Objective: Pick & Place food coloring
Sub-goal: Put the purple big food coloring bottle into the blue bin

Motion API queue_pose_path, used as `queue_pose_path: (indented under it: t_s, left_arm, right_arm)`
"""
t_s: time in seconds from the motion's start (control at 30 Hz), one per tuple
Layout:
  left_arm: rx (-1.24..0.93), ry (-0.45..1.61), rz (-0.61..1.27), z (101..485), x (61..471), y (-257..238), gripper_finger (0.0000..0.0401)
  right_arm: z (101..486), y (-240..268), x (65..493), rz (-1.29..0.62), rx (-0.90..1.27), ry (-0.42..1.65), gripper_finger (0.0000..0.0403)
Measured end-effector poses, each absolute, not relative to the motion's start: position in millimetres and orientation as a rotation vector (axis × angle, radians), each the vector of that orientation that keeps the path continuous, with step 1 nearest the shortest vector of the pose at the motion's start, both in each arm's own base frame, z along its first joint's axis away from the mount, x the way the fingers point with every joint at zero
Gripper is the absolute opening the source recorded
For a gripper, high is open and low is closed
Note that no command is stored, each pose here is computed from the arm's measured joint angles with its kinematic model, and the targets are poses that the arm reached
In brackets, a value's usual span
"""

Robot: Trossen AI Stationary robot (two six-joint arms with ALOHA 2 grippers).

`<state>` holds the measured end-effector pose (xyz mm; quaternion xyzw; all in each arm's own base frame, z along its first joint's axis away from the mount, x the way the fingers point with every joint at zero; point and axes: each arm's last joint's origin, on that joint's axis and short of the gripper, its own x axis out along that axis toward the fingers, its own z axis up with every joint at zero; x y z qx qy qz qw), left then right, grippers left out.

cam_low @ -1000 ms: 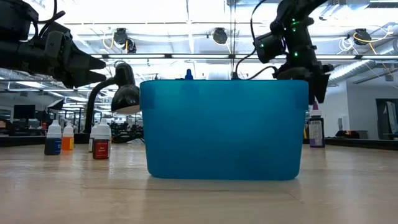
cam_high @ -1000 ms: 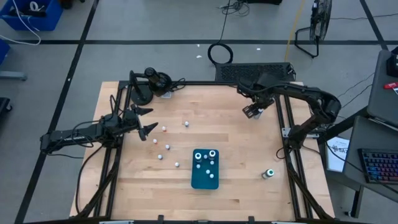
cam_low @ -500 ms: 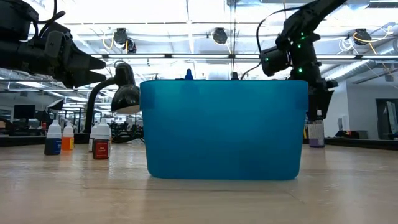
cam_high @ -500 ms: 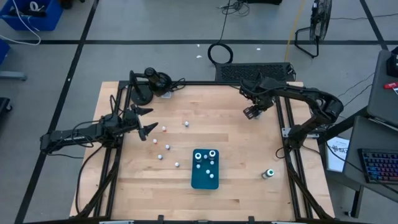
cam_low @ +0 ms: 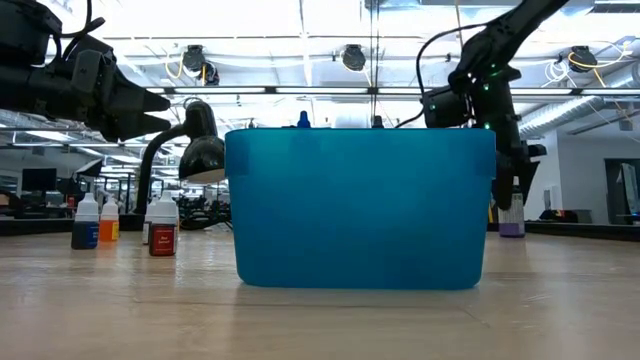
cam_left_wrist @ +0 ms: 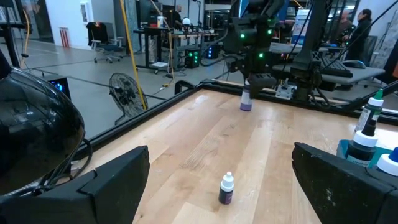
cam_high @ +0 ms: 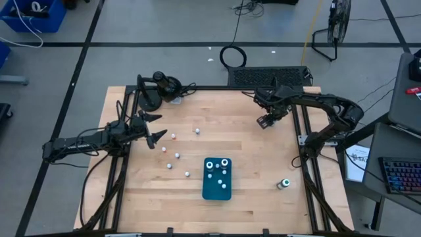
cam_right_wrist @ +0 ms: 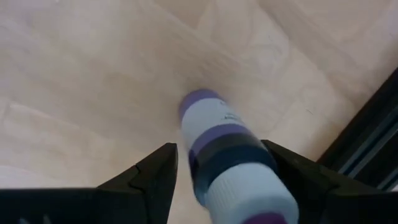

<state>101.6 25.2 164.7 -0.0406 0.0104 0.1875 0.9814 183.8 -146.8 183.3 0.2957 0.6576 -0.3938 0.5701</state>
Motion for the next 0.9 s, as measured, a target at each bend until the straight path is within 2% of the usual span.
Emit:
queue_pose_path:
  t_s: [0.17, 0.33, 0.47, 0.73, 0.9]
  left_arm:
    - [-0.082, 0.021, 0.377, 165, 102, 25, 0.0390]
    - [-0.082, 0.021, 0.377, 165, 102, 25, 0.0390]
    - [-0.082, 0.021, 0.377, 165, 102, 25, 0.0390]
    - [-0.082, 0.021, 0.377, 165, 102, 25, 0.0390]
    - [-0.082, 0.021, 0.377, 165, 102, 25, 0.0390]
  right_arm:
    - [179, -146, 182, -0.907, 0.676, 1.549, 0.0200]
    - [179, -145, 185, -0.873, 0.641, 1.540, 0.0122]
    - [183, -136, 194, -0.823, 0.577, 1.482, 0.0121]
    - [232, -70, 221, -0.588, 0.419, 1.113, 0.0121]
    - [276, -3, 235, -0.261, 0.313, 0.732, 0.0121]
